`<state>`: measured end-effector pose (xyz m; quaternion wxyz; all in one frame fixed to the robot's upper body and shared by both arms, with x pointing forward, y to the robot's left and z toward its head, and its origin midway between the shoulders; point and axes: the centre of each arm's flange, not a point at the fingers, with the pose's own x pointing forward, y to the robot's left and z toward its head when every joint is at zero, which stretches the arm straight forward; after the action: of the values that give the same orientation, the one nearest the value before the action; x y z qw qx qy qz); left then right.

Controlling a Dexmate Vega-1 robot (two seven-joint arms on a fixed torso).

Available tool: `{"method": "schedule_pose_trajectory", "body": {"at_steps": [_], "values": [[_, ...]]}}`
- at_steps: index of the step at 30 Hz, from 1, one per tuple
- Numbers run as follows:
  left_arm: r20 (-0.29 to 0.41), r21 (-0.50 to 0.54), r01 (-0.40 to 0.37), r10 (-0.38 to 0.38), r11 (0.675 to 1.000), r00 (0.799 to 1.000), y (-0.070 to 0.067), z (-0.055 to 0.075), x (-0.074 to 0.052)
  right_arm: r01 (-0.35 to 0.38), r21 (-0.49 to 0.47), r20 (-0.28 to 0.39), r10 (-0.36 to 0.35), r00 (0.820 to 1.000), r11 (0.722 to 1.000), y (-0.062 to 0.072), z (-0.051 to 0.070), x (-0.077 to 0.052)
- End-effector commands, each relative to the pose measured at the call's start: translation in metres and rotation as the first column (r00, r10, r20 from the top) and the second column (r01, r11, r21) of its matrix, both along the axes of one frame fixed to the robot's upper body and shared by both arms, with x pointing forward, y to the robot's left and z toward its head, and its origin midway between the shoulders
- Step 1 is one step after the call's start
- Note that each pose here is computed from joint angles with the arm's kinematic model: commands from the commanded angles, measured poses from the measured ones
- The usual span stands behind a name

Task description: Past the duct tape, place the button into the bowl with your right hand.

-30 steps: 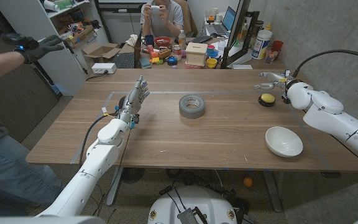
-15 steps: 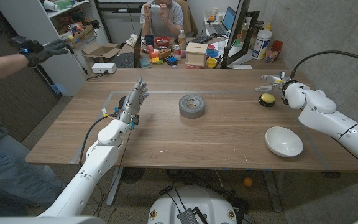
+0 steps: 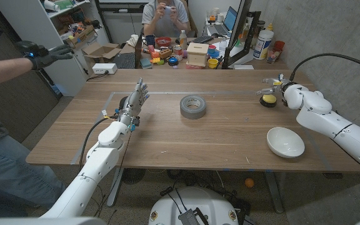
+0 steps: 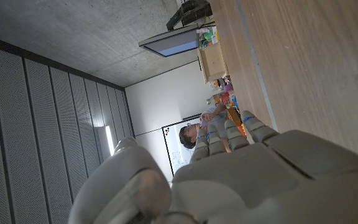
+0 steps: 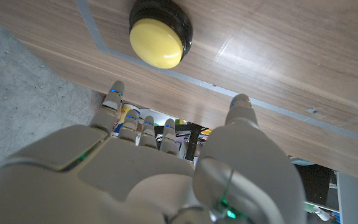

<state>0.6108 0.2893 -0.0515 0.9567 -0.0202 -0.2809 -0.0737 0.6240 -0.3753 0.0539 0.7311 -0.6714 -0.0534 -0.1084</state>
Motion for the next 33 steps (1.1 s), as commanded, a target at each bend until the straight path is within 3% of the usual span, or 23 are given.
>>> {"method": "schedule_pose_trajectory", "body": {"at_steps": [1, 17, 33], "values": [[-0.002, 0.009, -0.009, 0.009, 1.0, 1.0, 0.001, 0.001, -0.002, 0.024, 0.009, -0.029, -0.024, 0.999, 1.0, -0.005, -0.01, 0.013], [-0.018, 0.03, -0.019, 0.02, 0.999, 1.0, 0.002, 0.001, -0.003, 0.057, 0.03, -0.062, -0.055, 0.997, 0.998, -0.014, -0.021, 0.03], [-0.038, 0.039, -0.023, 0.025, 0.999, 0.999, -0.001, 0.0, -0.001, 0.072, 0.048, -0.027, -0.071, 0.997, 0.996, -0.02, -0.032, 0.039]]}}
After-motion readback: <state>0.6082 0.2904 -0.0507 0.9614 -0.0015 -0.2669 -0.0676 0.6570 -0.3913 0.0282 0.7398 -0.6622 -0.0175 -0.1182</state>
